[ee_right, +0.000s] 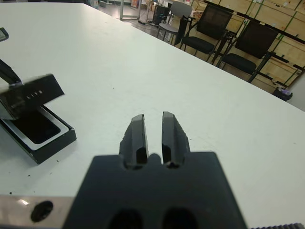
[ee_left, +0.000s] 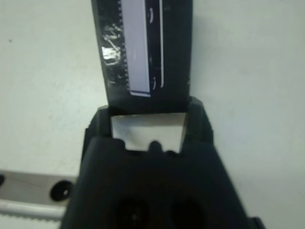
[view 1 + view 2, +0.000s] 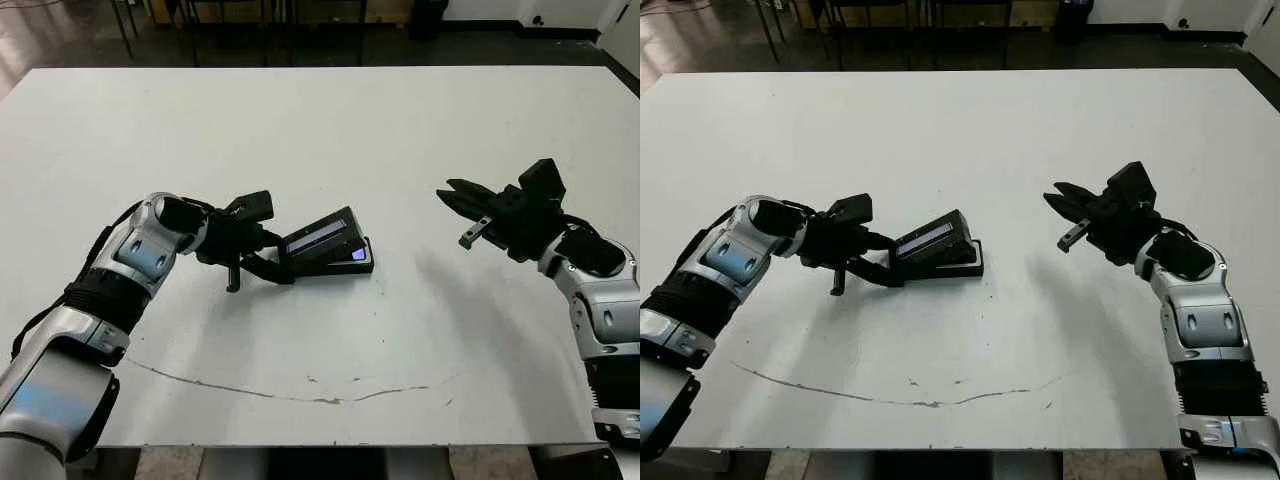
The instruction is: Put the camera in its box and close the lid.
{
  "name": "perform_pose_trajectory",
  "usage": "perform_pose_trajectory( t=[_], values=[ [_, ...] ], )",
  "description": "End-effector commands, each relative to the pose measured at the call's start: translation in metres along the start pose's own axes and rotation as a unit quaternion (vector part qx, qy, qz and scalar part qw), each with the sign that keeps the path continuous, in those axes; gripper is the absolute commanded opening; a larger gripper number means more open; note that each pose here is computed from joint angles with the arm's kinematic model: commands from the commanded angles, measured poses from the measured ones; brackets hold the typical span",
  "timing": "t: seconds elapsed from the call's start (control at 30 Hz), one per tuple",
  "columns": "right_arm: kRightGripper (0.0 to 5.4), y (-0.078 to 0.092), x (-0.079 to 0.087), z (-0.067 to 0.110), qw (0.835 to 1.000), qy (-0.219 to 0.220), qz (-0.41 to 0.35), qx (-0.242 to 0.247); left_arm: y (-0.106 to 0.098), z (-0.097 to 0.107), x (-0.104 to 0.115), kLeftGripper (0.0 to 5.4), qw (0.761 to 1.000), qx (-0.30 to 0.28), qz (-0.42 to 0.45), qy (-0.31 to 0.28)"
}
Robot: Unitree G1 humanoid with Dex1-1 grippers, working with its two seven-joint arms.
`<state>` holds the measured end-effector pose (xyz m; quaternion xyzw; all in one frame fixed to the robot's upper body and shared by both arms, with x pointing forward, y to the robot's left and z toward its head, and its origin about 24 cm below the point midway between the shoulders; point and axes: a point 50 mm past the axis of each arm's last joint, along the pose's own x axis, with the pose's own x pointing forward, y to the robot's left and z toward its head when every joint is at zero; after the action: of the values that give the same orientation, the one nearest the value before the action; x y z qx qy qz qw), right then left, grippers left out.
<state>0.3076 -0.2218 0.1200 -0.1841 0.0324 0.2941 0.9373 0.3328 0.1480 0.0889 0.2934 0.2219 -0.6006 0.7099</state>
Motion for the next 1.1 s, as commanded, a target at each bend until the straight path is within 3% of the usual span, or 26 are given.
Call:
perform_pose_trajectory(
  t=[0.03, 0.73, 1.1],
  values=[
    [0.0, -0.002, -0.001, -0.002, 1.0, 0.009, 0.004, 0.001, 0.001, -0.005, -0.001, 0.75, 1.0, -0.007, -0.011, 0.02],
    [0.0, 0.0, 0.0, -0.002, 1.0, 0.014, 0.005, -0.004, 0.019, 0.021, 0.001, 0.75, 0.999, -0.006, -0.044, -0.012],
    [0.0, 0.0, -0.003, -0.003, 1.0, 0.022, 0.001, 0.012, 0.014, 0.024, 0.019, 0.74, 0.994, 0.009, -0.097, 0.041]
  ],
)
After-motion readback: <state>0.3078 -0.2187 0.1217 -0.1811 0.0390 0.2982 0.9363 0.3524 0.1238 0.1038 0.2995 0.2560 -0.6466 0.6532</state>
